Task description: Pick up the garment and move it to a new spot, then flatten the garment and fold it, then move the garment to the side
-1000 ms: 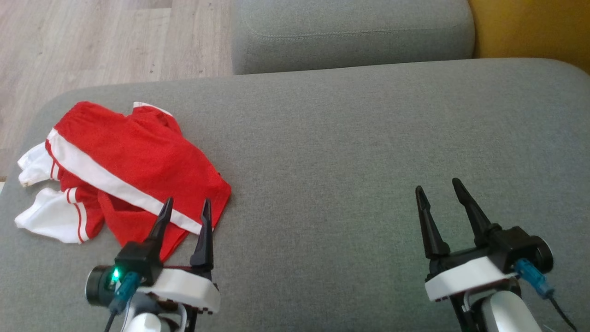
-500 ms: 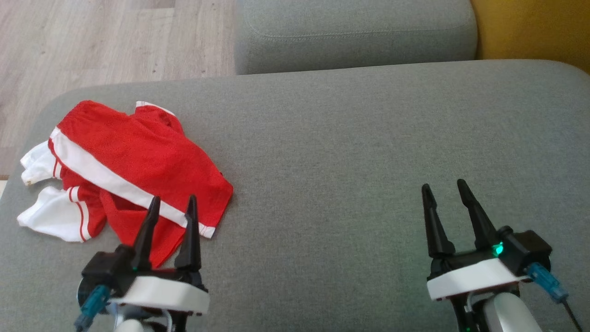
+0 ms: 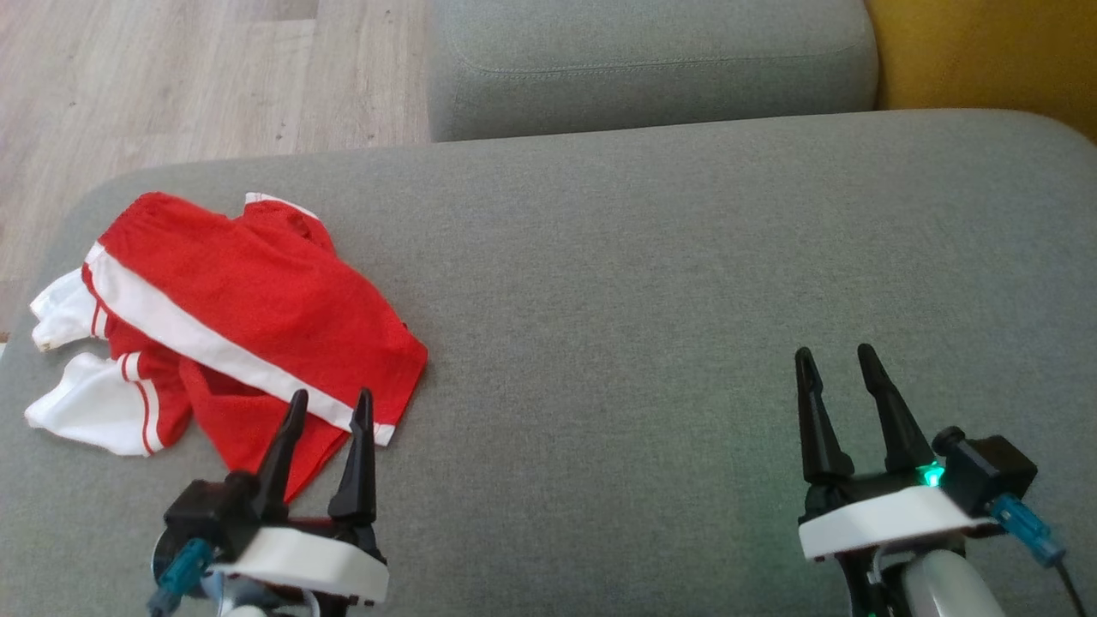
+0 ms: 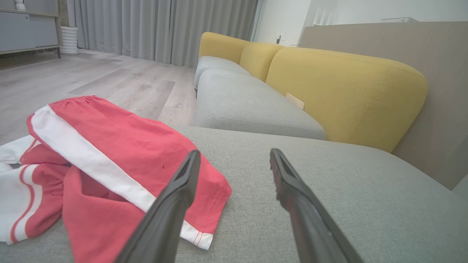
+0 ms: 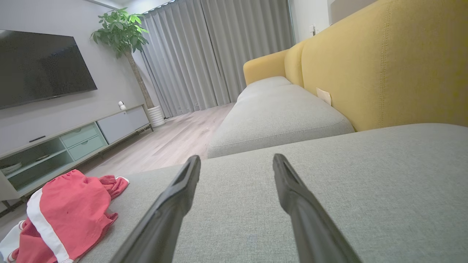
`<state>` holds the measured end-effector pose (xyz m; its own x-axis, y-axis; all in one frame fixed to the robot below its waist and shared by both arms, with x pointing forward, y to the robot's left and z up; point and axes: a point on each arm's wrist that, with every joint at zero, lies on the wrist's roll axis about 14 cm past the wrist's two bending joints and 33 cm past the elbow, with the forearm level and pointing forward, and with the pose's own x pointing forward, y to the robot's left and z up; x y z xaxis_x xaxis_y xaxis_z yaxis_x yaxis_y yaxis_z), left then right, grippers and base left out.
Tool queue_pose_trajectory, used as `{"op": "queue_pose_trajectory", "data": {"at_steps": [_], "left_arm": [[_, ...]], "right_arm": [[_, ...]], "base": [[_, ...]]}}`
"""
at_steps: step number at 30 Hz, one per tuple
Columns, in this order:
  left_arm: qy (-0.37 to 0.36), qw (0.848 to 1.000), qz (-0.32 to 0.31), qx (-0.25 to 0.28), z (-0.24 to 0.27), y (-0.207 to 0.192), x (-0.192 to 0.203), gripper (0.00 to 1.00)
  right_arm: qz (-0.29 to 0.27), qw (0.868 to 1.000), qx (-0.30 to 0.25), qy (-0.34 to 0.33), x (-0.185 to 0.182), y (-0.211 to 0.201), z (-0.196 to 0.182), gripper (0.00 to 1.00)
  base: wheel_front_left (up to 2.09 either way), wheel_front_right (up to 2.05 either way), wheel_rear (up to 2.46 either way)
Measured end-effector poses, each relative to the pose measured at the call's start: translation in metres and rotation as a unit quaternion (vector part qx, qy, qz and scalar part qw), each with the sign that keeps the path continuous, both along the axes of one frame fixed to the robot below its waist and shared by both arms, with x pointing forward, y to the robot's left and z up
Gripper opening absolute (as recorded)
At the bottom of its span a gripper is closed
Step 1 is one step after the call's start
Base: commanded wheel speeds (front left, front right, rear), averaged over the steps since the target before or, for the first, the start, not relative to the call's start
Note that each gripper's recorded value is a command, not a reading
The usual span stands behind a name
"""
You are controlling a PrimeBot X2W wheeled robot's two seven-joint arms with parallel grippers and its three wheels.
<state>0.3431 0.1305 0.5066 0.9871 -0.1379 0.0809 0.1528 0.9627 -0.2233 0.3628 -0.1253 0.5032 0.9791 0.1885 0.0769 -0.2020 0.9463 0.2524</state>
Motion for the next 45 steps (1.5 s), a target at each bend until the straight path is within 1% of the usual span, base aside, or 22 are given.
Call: {"op": "queue_pose_trajectory", "data": {"at_steps": [11,21,28,33,45], "left_arm": [[0.0,1.0,0.001,-0.003,0.0,0.0,-0.002,1.0],[-0.001,1.0,0.028,-0.004,0.002,0.014,-0.006,1.0],[-0.004,0.998,0.066,-0.004,0.003,0.036,-0.015,1.0],[-0.007,0.995,0.097,0.0,0.004,0.055,-0.025,1.0],[-0.014,0.984,0.179,0.01,0.007,0.102,-0.056,1.0]], "right_arm": [[0.002,1.0,0.0,0.001,0.001,0.001,-0.001,1.0],[0.022,1.0,0.004,0.002,0.003,0.015,-0.001,1.0],[0.067,0.998,0.008,0.002,0.004,0.045,0.0,1.0],[0.109,0.994,0.012,0.005,0.003,0.073,0.0,1.0],[0.218,0.976,0.017,0.018,-0.012,0.142,-0.004,1.0]], "base": [[0.0,0.0,0.0],[0.0,0.0,0.0],[0.0,0.0,0.0],[0.0,0.0,0.0],[0.0,0.0,0.0]]}}
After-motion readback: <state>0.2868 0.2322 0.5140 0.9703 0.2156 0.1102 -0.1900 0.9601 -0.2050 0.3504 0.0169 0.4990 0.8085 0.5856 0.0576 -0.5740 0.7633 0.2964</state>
